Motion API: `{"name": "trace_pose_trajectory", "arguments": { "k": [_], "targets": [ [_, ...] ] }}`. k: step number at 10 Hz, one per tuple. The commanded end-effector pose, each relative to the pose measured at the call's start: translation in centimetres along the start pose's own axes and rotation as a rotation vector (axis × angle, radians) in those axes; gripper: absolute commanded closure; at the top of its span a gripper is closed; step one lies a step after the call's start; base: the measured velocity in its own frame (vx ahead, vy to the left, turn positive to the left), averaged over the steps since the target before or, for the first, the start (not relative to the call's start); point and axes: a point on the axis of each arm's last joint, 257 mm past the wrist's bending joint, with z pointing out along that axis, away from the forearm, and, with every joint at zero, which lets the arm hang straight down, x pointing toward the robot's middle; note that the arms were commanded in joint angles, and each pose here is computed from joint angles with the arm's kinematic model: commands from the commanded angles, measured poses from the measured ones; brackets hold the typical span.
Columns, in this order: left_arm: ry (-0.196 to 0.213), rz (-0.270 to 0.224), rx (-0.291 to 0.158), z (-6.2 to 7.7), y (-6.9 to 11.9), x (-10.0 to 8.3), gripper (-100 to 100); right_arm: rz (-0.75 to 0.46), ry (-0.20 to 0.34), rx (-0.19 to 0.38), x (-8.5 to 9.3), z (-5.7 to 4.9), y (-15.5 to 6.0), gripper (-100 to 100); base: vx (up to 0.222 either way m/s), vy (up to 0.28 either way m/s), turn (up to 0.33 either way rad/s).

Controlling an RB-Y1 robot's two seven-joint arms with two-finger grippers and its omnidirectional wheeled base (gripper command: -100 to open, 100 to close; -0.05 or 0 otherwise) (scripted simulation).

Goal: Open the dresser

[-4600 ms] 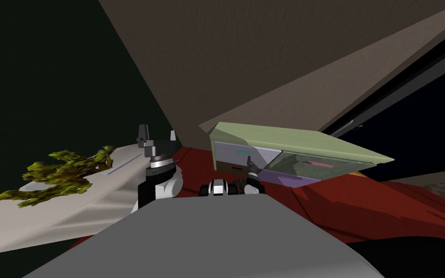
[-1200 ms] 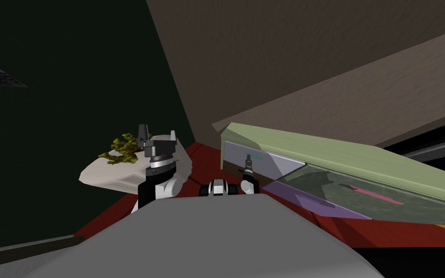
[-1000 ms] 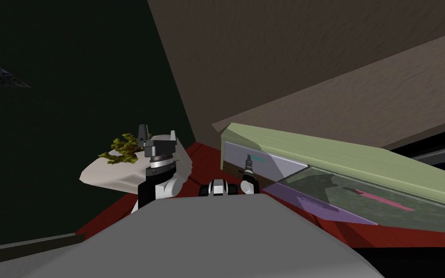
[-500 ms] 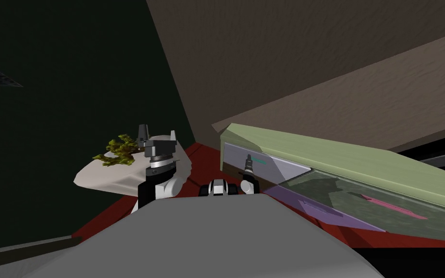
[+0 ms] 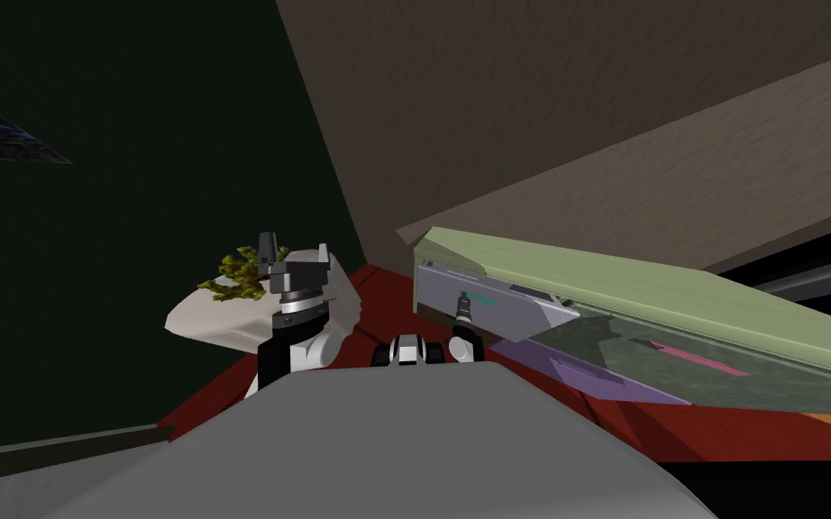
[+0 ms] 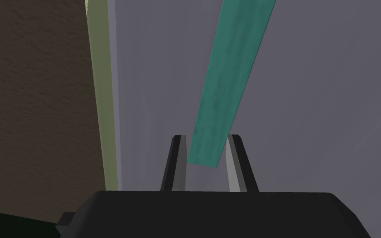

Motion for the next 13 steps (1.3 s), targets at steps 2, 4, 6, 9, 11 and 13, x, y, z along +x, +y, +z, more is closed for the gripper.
{"name": "trace_pose_trajectory", "arguments": {
  "k": [2,4,6,9,11,13],
  "targets": [
    [0.0,0.0,0.0,0.0,0.0,0.0,0,-0.002,-0.009,-0.003,-0.4,-0.4,0.0,100,-0.091,0.046,-0.013],
    [0.0,0.0,0.0,0.0,0.0,0.0,0,-0.001,-0.01,0.002,-0.5,-0.5,-0.3,100,-0.169,0.094,-0.03],
    [0.0,0.0,0.0,0.0,0.0,0.0,0,-0.001,-0.012,-0.002,-0.5,-0.6,-0.1,100,-0.136,0.052,-0.009],
    [0.0,0.0,0.0,0.0,0.0,0.0,0,0.002,-0.039,-0.013,-1.5,0.3,-1.4,-100,-0.015,0.014,-0.089],
    [0.0,0.0,0.0,0.0,0.0,0.0,0,0.004,-0.057,-0.011,-2.1,1.0,-2.5,-100,-0.006,0.011,-0.095],
    [0.0,0.0,0.0,0.0,0.0,0.0,0,0.006,-0.076,-0.006,-2.7,1.6,-3.7,-100,-0.011,0.013,-0.097]
  ]
}}
